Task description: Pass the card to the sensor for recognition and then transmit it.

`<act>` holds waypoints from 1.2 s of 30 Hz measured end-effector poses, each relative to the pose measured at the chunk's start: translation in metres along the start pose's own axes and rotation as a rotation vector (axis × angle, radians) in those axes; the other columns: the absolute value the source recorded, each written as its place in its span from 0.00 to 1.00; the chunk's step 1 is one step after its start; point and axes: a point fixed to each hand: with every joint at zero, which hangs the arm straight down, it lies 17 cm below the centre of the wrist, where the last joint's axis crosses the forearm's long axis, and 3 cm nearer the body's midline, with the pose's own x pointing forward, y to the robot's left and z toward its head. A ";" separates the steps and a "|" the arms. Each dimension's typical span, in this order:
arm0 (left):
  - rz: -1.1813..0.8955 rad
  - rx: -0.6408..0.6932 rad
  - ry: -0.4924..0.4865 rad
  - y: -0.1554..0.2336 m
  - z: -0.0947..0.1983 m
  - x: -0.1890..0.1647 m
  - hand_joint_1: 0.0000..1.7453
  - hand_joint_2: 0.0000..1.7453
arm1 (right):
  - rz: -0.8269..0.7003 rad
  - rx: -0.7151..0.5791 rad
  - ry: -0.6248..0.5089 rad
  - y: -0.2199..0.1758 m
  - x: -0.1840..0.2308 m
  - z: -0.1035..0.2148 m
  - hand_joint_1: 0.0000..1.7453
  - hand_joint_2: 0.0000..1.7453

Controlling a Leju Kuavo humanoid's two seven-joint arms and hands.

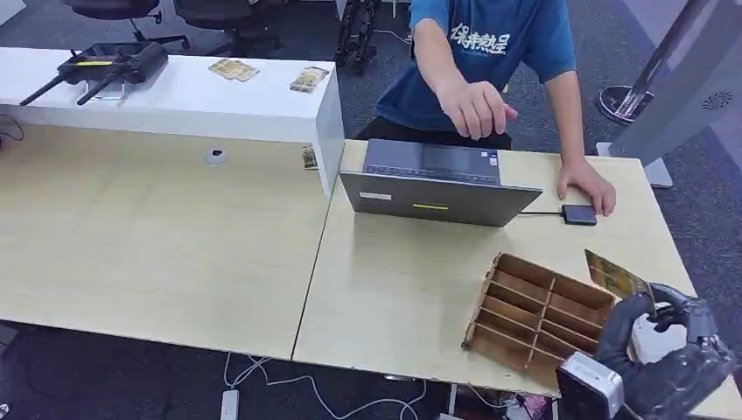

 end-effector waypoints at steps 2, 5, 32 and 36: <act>-0.004 0.000 0.002 0.000 0.000 0.000 0.00 1.00 | 0.005 -0.002 0.004 0.008 -0.001 -0.013 1.00 1.00; -0.007 0.000 0.004 0.000 0.000 0.001 0.00 1.00 | 0.001 0.000 -0.011 0.019 0.002 -0.027 1.00 1.00; -0.145 -0.012 -0.010 -0.003 0.001 0.005 0.00 1.00 | 0.088 0.170 0.009 0.130 0.003 -0.128 1.00 1.00; -0.163 -0.011 -0.006 -0.002 0.001 0.005 0.00 1.00 | 0.156 0.243 0.005 0.160 0.003 -0.148 1.00 1.00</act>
